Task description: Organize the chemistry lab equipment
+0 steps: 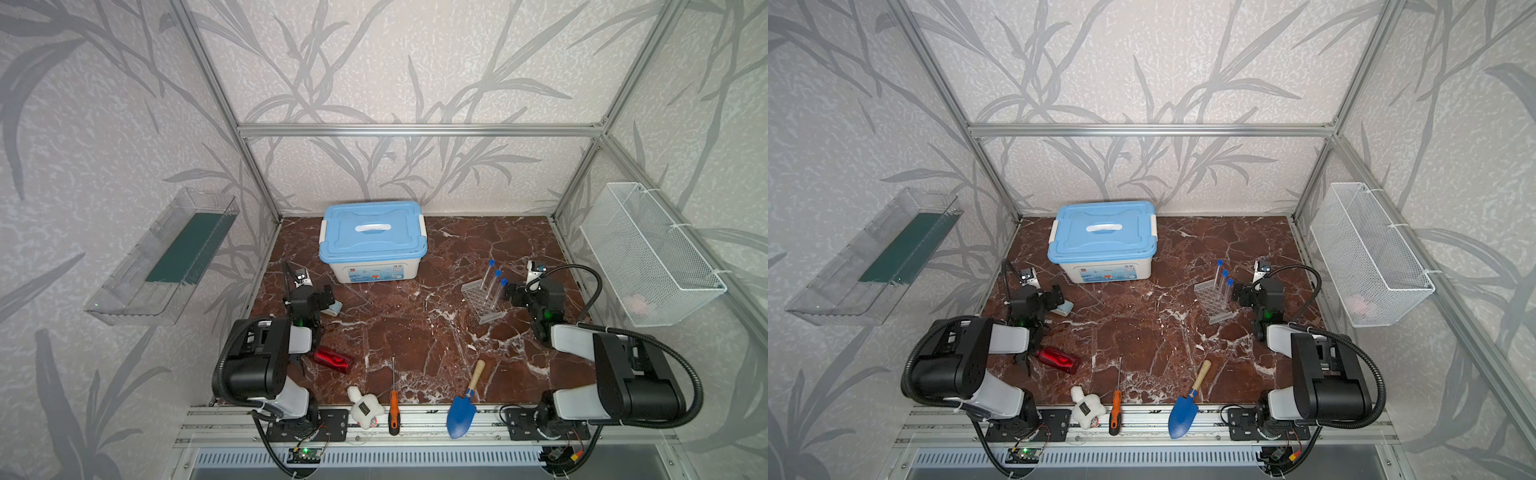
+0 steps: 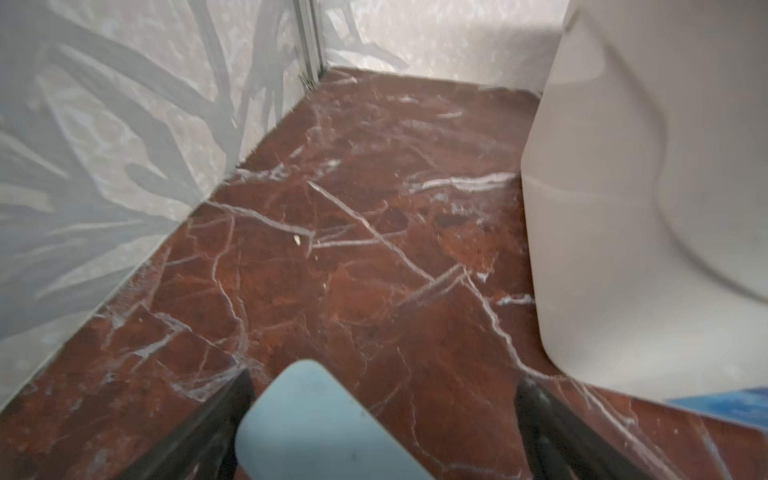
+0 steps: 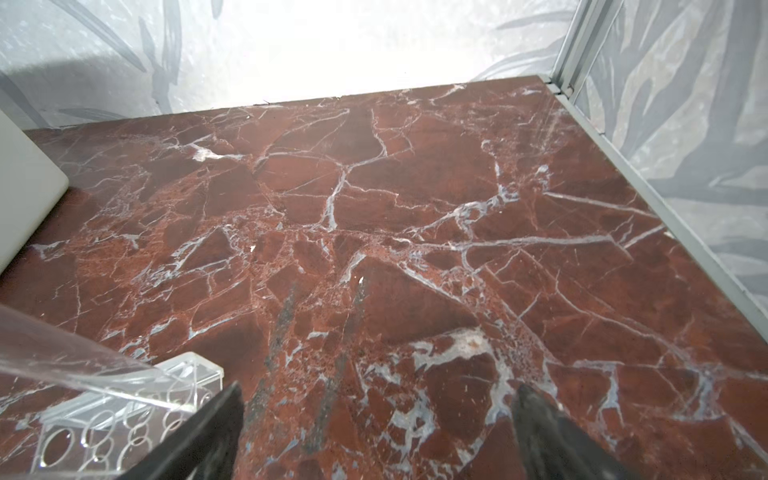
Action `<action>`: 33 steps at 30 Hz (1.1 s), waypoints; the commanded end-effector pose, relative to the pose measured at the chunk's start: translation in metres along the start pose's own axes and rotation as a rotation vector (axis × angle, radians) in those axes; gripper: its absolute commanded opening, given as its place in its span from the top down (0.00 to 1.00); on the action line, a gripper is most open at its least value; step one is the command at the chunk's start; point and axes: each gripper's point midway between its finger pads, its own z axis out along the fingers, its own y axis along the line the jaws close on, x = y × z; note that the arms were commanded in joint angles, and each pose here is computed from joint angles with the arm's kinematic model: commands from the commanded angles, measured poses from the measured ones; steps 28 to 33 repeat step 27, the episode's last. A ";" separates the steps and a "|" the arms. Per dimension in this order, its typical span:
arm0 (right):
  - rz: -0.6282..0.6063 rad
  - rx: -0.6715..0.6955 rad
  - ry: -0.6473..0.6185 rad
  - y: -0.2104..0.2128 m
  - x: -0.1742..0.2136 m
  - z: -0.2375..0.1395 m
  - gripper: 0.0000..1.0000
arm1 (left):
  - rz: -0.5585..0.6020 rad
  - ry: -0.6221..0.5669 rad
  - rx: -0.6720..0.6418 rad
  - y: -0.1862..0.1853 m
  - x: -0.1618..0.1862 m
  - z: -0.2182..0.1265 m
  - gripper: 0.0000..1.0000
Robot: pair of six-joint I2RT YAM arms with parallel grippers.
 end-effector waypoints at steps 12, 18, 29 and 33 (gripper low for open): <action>-0.124 0.002 -0.092 0.020 -0.002 0.011 0.01 | 0.044 -0.081 0.118 -0.023 -0.029 0.003 0.01; -0.127 0.001 -0.072 0.020 -0.002 0.011 0.01 | 0.044 -0.079 0.118 -0.023 -0.028 0.003 0.01; -0.164 -0.002 -0.053 0.026 -0.001 0.014 0.01 | 0.045 -0.082 0.117 -0.023 -0.029 0.003 0.01; -0.164 -0.002 -0.053 0.026 -0.001 0.014 0.01 | 0.045 -0.082 0.117 -0.023 -0.029 0.003 0.01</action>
